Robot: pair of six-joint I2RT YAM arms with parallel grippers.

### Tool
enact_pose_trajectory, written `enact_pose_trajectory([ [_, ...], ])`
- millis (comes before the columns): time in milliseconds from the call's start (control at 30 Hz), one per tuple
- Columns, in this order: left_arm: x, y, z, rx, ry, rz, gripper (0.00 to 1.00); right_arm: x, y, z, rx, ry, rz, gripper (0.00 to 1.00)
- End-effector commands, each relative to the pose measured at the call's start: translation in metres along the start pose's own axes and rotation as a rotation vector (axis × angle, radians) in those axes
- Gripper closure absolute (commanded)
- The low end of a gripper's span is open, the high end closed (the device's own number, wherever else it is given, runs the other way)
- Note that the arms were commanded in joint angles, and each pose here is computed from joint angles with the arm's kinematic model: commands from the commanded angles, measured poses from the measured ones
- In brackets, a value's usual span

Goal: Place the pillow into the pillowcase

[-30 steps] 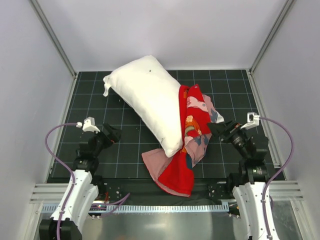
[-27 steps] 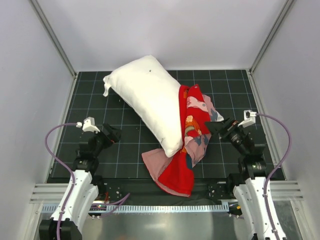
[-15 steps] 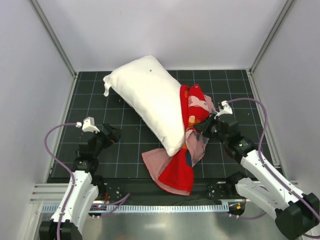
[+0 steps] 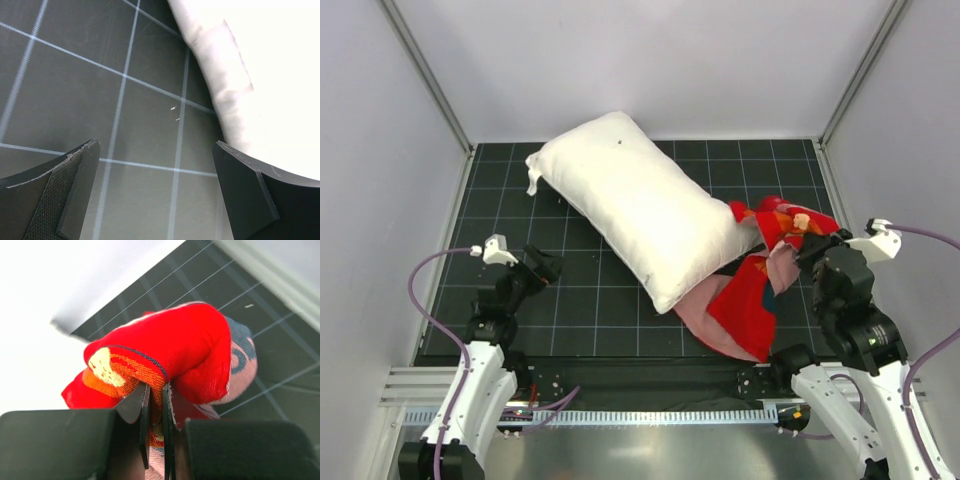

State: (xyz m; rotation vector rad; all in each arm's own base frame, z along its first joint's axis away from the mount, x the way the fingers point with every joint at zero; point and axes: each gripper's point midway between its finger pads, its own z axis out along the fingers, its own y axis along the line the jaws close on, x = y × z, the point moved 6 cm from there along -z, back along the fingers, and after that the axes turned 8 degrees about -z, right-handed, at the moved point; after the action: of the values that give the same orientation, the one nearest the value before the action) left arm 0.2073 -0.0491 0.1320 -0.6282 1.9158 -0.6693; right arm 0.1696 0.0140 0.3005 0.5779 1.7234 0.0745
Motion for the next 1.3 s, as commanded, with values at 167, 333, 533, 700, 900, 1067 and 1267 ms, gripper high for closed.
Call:
enact_pose_trajectory([
  [167,-0.020,-0.040,0.015,0.135,-0.056,-0.283,0.00,-0.026,-0.019,-0.008,0.146,-0.143,0.079,0.96],
  [333,0.021,-0.091,0.033,0.173,0.158,-0.240,0.07,-0.025,-0.017,-0.004,0.145,-0.139,0.074,0.96],
  [533,0.108,-0.176,0.024,0.322,0.278,-0.174,0.19,-0.035,-0.011,-0.005,0.119,-0.158,0.068,0.96],
  [700,0.168,-0.243,0.067,0.378,0.405,-0.158,0.19,-0.046,-0.001,-0.009,0.060,-0.161,0.082,0.96],
  [900,0.178,-0.315,0.204,0.520,0.544,-0.300,0.36,-0.050,0.012,-0.018,-0.069,-0.142,0.035,0.96],
  [1067,0.133,-0.345,0.183,0.577,0.428,-0.168,0.23,-0.058,0.025,-0.033,-0.225,-0.124,-0.046,0.96],
  [1267,0.096,-0.278,0.106,0.405,0.265,0.001,0.00,-0.051,0.086,-0.073,-0.839,-0.038,-0.086,0.96],
])
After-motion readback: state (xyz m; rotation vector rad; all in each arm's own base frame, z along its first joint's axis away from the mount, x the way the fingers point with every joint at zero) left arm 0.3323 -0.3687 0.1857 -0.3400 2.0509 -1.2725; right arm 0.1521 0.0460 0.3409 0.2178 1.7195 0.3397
